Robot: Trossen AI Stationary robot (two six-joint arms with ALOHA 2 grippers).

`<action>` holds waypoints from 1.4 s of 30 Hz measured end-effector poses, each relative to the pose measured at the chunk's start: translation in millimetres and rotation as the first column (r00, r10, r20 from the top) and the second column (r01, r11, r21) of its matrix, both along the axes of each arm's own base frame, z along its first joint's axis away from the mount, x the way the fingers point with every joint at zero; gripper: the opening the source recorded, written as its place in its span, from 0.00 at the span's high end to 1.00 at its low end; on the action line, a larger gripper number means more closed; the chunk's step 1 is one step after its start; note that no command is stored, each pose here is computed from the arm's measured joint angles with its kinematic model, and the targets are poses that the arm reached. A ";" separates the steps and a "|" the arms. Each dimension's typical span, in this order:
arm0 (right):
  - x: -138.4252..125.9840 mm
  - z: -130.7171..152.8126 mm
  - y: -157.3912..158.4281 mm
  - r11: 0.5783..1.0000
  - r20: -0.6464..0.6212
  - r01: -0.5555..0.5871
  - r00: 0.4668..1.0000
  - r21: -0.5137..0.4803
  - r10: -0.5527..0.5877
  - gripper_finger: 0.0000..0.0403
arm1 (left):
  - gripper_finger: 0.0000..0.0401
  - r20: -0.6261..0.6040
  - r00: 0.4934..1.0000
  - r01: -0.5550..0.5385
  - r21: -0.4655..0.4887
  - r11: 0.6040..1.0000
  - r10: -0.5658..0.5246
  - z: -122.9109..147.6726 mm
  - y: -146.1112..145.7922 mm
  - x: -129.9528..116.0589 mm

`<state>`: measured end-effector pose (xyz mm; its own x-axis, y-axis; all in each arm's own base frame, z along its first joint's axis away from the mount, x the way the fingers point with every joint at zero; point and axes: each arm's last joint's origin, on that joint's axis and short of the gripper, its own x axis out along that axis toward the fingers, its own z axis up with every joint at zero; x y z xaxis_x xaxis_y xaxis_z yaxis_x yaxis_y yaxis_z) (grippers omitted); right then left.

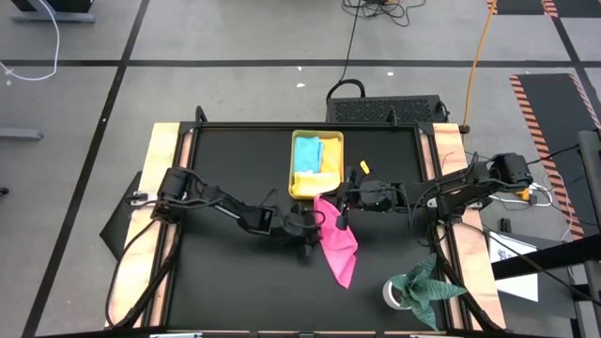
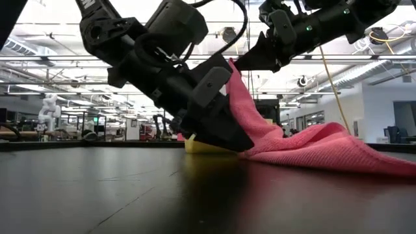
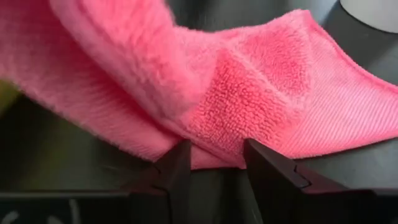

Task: Fold microfiber towels
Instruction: Fold the pink towel

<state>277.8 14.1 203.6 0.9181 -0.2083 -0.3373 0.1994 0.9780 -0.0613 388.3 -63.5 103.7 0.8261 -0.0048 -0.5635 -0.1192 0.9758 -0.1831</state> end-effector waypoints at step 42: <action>-43.5 -1.4 34.5 0.989 0.113 -0.150 0.983 0.017 0.147 1.00 | 0.93 -0.010 0.941 0.319 0.369 0.873 -0.339 21.7 -44.0 -10.8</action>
